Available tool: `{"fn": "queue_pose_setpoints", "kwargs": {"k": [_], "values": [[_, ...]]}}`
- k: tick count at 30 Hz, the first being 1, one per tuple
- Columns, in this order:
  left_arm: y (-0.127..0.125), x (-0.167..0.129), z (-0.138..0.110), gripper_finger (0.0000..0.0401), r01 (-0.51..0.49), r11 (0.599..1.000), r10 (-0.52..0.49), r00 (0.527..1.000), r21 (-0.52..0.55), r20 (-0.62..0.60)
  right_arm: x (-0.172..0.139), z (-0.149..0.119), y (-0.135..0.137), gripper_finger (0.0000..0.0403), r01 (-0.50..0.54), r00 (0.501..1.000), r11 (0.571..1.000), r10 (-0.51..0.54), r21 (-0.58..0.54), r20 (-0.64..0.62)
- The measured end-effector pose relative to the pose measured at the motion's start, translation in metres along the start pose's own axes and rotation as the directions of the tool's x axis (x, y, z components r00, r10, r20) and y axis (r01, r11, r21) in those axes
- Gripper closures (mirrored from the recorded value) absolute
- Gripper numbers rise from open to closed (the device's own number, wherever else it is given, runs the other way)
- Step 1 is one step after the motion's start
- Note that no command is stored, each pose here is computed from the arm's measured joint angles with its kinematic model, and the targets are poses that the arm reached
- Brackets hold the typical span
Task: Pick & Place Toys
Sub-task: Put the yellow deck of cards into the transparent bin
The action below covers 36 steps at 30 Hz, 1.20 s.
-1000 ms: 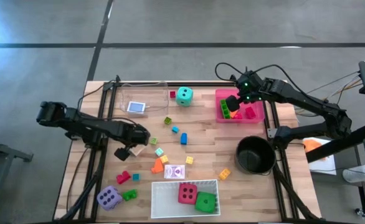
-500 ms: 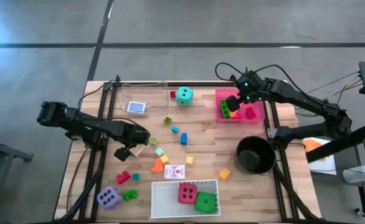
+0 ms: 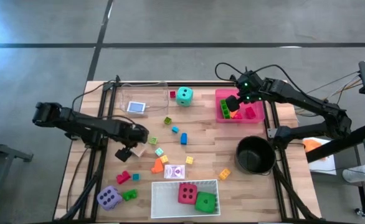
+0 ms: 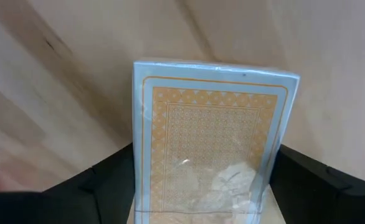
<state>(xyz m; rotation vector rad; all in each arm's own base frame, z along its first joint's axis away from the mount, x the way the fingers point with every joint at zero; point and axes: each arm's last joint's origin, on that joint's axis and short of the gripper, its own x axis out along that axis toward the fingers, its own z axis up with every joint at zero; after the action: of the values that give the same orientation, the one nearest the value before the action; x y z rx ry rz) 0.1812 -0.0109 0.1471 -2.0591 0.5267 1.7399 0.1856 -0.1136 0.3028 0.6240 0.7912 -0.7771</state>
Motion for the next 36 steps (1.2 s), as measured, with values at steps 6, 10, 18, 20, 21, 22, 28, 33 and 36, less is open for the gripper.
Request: {"fn": "queue_pose_setpoints", "kwargs": {"k": [6,10,18,20,21,22,28,33,36], "values": [[-0.009,-0.011,0.005,0.0097,0.023,0.998,-0.027,0.997,-0.056,-0.071,0.000,0.000,0.000,0.0037,0.000,1.000,1.000,0.000,0.000,0.000],[-0.015,-0.015,0.008,0.0100,0.029,0.999,-0.033,0.993,-0.036,-0.116,0.000,0.000,0.000,0.0037,0.000,1.000,1.000,0.000,0.000,0.000],[-0.031,-0.028,0.006,0.0100,0.074,0.995,-0.063,0.986,0.069,-0.155,0.000,0.000,0.000,0.0037,0.000,1.000,1.000,0.000,0.000,0.000],[-0.036,-0.038,0.005,0.0100,0.086,0.992,-0.073,0.989,0.096,-0.132,0.000,0.000,0.000,0.0037,0.000,1.000,1.000,0.000,0.000,0.000],[-0.039,-0.043,0.005,0.0100,0.100,0.989,-0.086,0.989,0.111,-0.124,0.000,0.000,0.000,0.0037,0.000,1.000,1.000,0.000,0.000,0.000],[-0.042,-0.048,0.004,0.0100,0.110,0.986,-0.097,0.989,0.122,-0.112,0.000,0.000,0.000,0.0037,0.000,1.000,1.000,0.000,0.000,0.000],[-0.054,-0.075,0.003,0.0100,0.156,0.974,-0.148,0.987,0.164,-0.062,0.000,0.000,0.000,0.0037,0.000,1.000,1.000,0.000,0.000,0.000],[-0.063,-0.095,0.004,0.0100,0.173,0.963,-0.172,0.985,0.206,-0.022,0.000,0.000,0.000,0.0037,0.000,1.000,1.000,0.000,0.000,0.000],[-0.069,-0.106,0.006,0.0100,0.157,0.959,-0.166,0.986,0.235,0.018,0.000,0.000,0.000,0.0037,0.000,1.000,1.000,0.000,0.000,0.000]]}}
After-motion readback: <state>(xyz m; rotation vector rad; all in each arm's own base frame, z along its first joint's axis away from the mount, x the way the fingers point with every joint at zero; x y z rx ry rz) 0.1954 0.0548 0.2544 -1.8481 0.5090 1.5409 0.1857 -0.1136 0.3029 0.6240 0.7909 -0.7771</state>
